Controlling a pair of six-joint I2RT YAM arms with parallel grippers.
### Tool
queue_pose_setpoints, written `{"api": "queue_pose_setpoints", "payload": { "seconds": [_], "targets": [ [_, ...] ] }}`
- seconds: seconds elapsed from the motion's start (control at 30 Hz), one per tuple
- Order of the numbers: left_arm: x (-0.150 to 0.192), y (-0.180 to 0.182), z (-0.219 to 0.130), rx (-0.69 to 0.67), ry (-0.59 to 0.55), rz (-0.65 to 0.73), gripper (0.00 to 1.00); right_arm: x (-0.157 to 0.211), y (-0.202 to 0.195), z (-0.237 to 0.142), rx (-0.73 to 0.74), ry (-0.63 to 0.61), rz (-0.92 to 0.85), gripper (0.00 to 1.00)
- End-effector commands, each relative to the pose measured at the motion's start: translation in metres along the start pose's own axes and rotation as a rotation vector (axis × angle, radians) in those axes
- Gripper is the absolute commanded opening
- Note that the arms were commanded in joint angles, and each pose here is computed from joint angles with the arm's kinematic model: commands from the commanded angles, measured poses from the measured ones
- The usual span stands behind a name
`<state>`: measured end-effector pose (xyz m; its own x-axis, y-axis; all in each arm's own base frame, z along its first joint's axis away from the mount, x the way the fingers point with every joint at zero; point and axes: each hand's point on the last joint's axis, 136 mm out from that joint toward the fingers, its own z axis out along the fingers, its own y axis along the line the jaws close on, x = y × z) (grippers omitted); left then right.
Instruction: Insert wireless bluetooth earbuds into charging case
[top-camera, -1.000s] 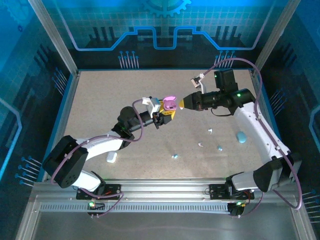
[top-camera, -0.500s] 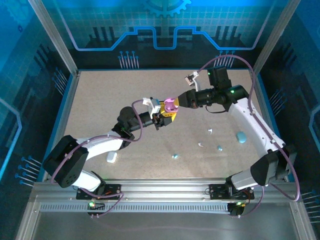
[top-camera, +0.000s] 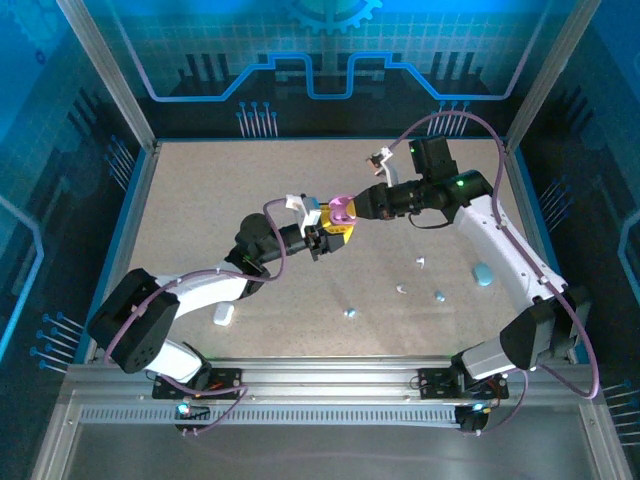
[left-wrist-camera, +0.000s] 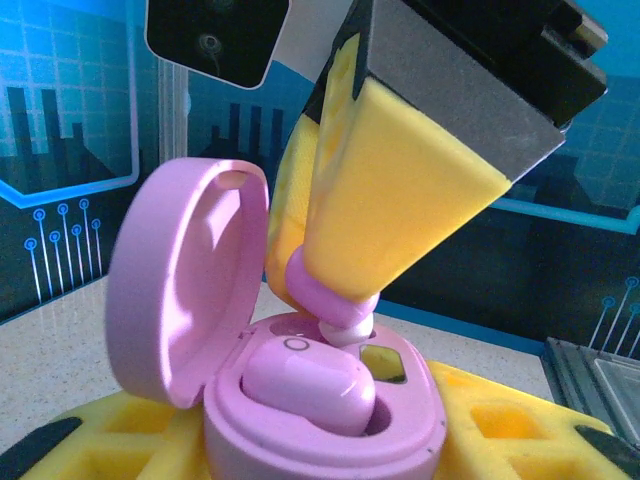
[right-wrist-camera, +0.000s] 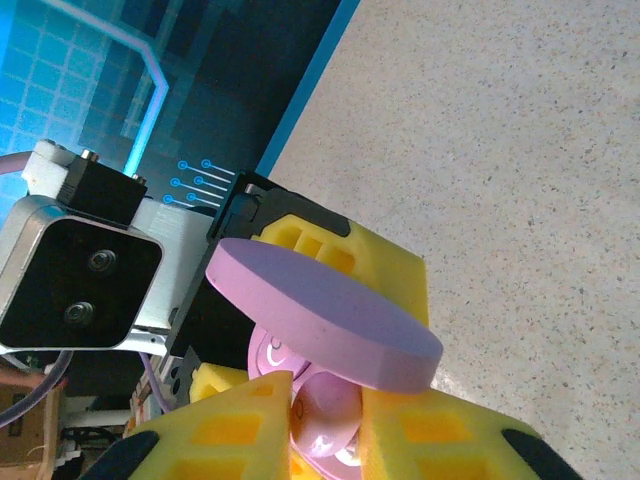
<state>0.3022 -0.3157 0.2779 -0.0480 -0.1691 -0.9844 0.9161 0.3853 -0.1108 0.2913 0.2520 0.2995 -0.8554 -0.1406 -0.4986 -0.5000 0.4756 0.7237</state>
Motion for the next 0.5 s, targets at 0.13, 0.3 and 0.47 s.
{"api": "queue_pose_setpoints", "payload": {
  "seconds": [0.13, 0.3, 0.47],
  "targets": [
    [-0.0285, -0.0071, 0.0021, 0.038, -0.082, 0.039, 0.44, 0.0045, -0.0007, 0.0024, 0.037, 0.029, -0.013, 0.27],
    [-0.0292, -0.0077, 0.0016, 0.038, -0.079, 0.043, 0.44, 0.0026, -0.0016, 0.0003, 0.057, 0.022, -0.013, 0.29],
    [-0.03, -0.0083, 0.0014, 0.037, -0.077, 0.047, 0.44, 0.0009, 0.0007, -0.0026, 0.066, 0.015, -0.016, 0.3]
  ]
}}
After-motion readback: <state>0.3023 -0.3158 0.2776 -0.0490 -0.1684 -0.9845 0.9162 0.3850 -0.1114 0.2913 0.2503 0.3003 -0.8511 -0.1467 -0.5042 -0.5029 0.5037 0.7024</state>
